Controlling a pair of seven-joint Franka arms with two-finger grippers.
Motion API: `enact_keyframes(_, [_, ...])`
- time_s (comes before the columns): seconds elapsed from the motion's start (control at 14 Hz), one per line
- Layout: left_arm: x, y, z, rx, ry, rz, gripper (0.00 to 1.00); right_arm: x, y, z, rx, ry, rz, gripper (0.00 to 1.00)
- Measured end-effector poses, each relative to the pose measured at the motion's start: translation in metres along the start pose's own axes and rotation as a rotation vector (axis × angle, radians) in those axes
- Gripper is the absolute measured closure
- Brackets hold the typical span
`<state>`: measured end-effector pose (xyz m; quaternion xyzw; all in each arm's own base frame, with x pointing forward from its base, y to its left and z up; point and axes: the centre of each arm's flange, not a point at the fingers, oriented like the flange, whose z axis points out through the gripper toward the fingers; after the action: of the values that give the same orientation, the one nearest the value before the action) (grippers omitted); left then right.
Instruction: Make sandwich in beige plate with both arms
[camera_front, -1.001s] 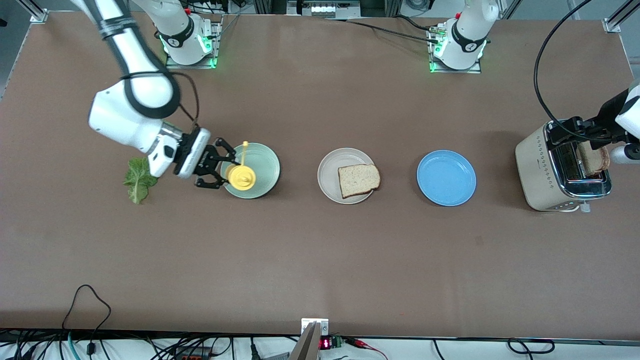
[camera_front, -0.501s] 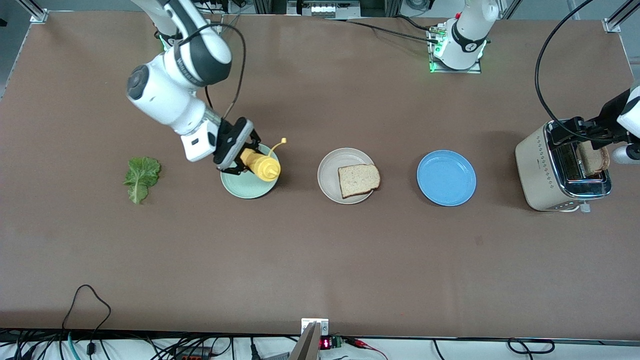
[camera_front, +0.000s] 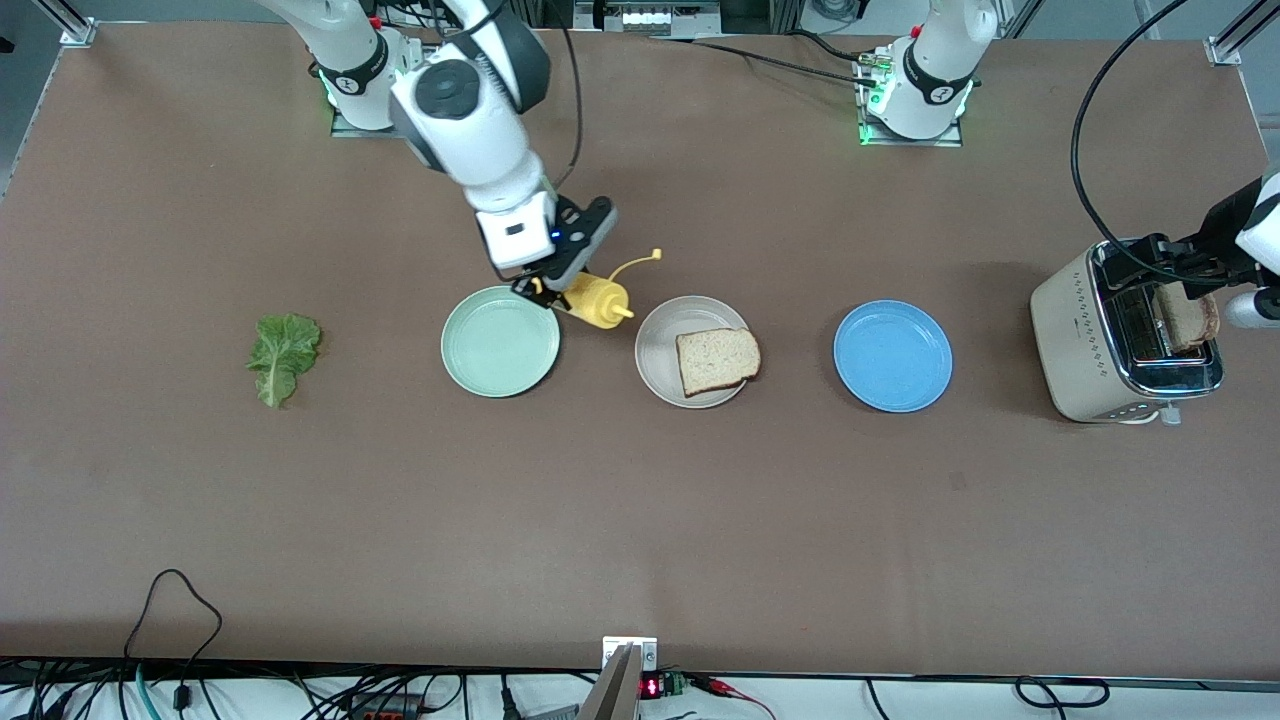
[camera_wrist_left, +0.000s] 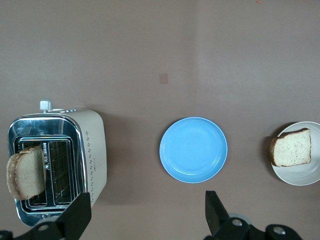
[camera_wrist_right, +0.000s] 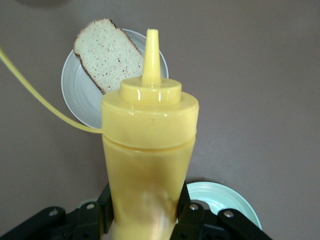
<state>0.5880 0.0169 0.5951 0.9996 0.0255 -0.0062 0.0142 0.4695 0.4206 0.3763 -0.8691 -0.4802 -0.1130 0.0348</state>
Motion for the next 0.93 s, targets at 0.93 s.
enact_keyframes(0.93, [0.001,-0.013,0.003,0.001,-0.005,-0.023,0.0,0.089,-0.039,0.099,-0.089,-0.113,0.019,0.49])
